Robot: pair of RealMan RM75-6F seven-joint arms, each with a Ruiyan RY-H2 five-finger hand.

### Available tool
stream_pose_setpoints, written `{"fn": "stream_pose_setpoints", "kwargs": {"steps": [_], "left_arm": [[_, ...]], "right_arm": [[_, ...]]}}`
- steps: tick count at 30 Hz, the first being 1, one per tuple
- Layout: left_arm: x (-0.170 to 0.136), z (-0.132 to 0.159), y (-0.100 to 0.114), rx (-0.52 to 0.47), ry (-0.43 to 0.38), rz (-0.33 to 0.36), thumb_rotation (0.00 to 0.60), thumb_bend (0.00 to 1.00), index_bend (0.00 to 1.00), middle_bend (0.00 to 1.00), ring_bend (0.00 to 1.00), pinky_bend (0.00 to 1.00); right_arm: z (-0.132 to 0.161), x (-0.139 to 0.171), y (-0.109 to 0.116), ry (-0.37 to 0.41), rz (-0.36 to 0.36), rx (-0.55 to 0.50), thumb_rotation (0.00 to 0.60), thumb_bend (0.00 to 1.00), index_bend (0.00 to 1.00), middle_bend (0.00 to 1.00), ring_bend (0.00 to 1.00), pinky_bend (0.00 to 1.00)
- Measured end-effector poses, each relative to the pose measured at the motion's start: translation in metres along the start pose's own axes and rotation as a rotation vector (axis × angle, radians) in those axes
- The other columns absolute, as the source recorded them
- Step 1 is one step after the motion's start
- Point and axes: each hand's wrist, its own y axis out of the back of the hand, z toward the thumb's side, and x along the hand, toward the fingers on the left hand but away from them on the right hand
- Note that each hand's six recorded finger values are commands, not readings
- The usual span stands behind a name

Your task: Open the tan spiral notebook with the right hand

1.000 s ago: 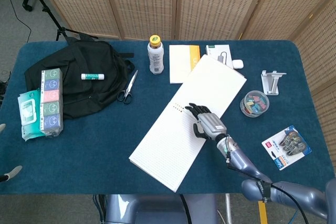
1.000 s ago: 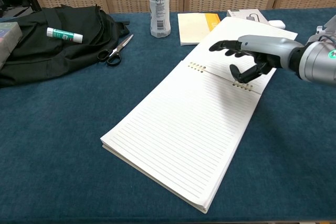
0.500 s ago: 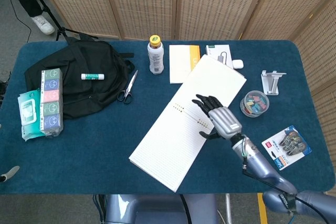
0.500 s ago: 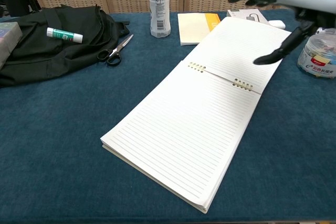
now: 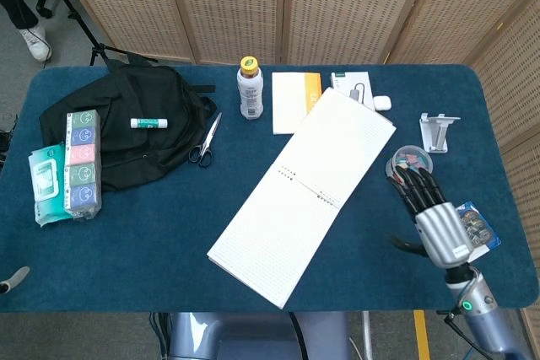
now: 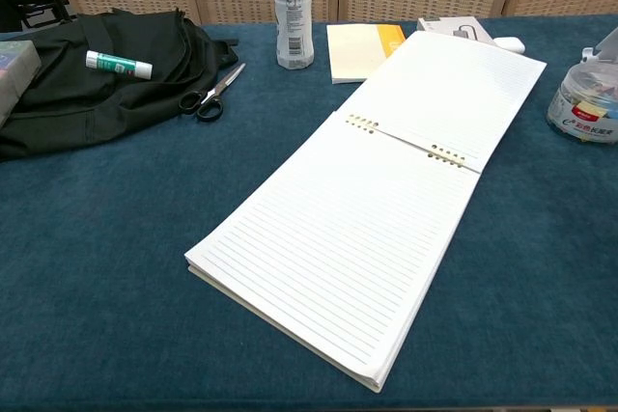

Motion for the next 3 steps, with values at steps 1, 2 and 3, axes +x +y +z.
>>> {"fn": "stream_pose_setpoints", "kwargs": {"steps": [1, 2, 3], "left_arm": [[0.000, 0.000, 0.000, -0.001, 0.000, 0.001, 0.600, 0.00, 0.00, 0.00, 0.00, 0.00], [0.000, 0.000, 0.000, -0.001, 0.000, 0.002, 0.600, 0.00, 0.00, 0.00, 0.00, 0.00], [0.000, 0.000, 0.001, -0.001, 0.001, 0.004, 0.600, 0.00, 0.00, 0.00, 0.00, 0.00]], "right_arm": [[-0.003, 0.006, -0.001, -0.011, -0.003, 0.012, 0.600, 0.00, 0.00, 0.00, 0.00, 0.00], [-0.006, 0.012, -0.002, -0.025, -0.007, 0.023, 0.600, 0.00, 0.00, 0.00, 0.00, 0.00], [-0.008, 0.016, -0.002, -0.034, -0.010, 0.028, 0.600, 0.00, 0.00, 0.00, 0.00, 0.00]]}}
